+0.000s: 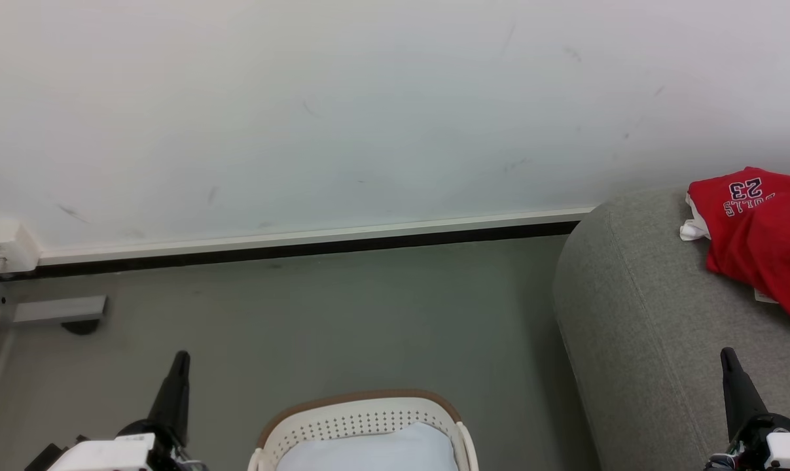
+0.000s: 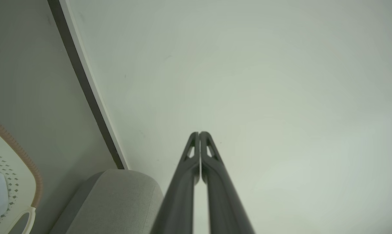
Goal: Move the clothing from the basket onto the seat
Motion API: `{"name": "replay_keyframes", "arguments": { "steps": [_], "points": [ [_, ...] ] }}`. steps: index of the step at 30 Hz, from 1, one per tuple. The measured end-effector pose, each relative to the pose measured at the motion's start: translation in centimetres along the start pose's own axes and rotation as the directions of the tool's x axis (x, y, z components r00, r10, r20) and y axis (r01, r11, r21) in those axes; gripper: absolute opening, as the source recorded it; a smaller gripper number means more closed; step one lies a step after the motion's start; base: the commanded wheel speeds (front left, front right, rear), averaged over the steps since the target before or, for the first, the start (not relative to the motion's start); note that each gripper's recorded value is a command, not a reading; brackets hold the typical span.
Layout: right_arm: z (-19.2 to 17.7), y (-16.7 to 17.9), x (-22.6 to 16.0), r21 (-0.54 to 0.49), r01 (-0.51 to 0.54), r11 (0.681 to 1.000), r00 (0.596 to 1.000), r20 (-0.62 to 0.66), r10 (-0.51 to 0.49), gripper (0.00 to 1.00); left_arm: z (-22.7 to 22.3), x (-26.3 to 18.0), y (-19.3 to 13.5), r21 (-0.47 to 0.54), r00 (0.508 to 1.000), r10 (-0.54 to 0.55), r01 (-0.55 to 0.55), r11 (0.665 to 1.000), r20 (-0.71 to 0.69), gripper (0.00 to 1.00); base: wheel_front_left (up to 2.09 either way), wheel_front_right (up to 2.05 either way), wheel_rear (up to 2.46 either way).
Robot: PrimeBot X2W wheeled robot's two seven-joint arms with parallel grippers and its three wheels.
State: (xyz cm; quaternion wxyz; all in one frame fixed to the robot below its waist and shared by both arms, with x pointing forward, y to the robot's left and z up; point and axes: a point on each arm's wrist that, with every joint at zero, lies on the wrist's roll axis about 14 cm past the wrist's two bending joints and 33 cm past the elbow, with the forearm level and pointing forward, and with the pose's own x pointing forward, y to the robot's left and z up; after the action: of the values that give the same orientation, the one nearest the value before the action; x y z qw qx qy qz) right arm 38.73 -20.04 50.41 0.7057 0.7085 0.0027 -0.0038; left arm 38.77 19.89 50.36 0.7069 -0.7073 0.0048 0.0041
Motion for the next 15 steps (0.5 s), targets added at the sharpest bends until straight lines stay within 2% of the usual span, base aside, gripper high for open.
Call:
{"name": "replay_keyframes", "arguments": {
  "steps": [15],
  "points": [
    [0.02, 0.0, 0.0, 0.001, 0.0, 1.0, 1.0, 0.001, 0.0, 0.0, 0.0, 0.0, -0.01, 0.0, 1.0, 0.0, 0.0, 1.0, 0.0, 0.0, 0.0, 0.0, 0.0]
  ]
}}
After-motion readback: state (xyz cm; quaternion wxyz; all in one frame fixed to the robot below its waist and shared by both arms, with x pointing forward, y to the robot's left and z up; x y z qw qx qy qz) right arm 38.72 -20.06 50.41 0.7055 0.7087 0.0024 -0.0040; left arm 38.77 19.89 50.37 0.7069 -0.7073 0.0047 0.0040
